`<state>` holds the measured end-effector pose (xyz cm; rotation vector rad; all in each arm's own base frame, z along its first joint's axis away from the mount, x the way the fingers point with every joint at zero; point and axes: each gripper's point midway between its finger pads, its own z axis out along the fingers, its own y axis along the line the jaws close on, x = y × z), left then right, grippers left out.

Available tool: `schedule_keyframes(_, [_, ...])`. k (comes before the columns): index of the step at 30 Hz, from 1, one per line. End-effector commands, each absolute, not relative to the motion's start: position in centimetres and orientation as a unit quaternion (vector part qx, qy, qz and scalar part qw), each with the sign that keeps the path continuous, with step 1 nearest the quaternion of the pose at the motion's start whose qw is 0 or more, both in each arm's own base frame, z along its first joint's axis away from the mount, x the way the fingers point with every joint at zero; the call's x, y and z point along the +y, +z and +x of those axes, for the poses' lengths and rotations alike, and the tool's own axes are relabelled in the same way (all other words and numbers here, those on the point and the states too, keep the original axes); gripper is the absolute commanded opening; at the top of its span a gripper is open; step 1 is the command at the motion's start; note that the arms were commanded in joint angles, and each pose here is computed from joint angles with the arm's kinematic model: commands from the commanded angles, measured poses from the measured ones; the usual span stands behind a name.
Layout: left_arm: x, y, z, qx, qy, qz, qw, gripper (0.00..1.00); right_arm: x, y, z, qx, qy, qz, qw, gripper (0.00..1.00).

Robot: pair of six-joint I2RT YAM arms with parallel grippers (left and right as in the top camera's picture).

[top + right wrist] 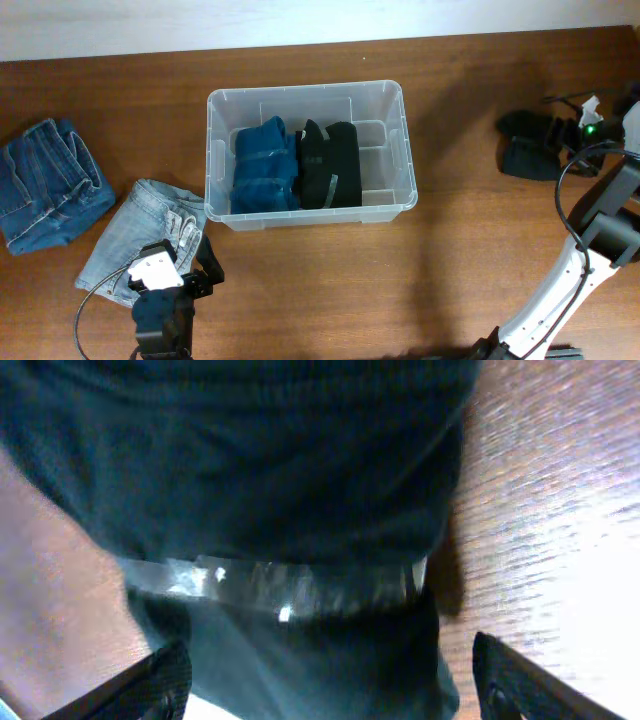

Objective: Pack container
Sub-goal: 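Move the right gripper to the remaining black bundle and grasp it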

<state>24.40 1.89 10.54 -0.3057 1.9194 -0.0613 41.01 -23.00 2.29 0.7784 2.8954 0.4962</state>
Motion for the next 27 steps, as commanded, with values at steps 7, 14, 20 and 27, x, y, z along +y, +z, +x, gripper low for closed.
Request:
schedule_keyframes(7, [1.8,10.1,24.3,0.817,-0.030,-0.129,0.562,0.99,-22.0,0.1,39.9,0.949,0.179,0.256,0.028,0.52])
schedule_keyframes(14, [1.8,10.1,24.3,0.817,-0.030,-0.129,0.562,1.00,-21.4,1.0,40.1,0.945,0.199,0.257,0.030,0.13])
schedule_keyframes(20, [1.8,10.1,24.3,0.817,-0.030,-0.129,0.562,0.99,-20.6,5.4,41.7,0.937,0.234,0.250,0.070,0.09])
schedule_keyframes(27, [1.8,10.1,24.3,0.817,-0.030,-0.129,0.562,0.99,-19.8,15.3,42.3,0.934,0.235,0.223,0.150,0.09])
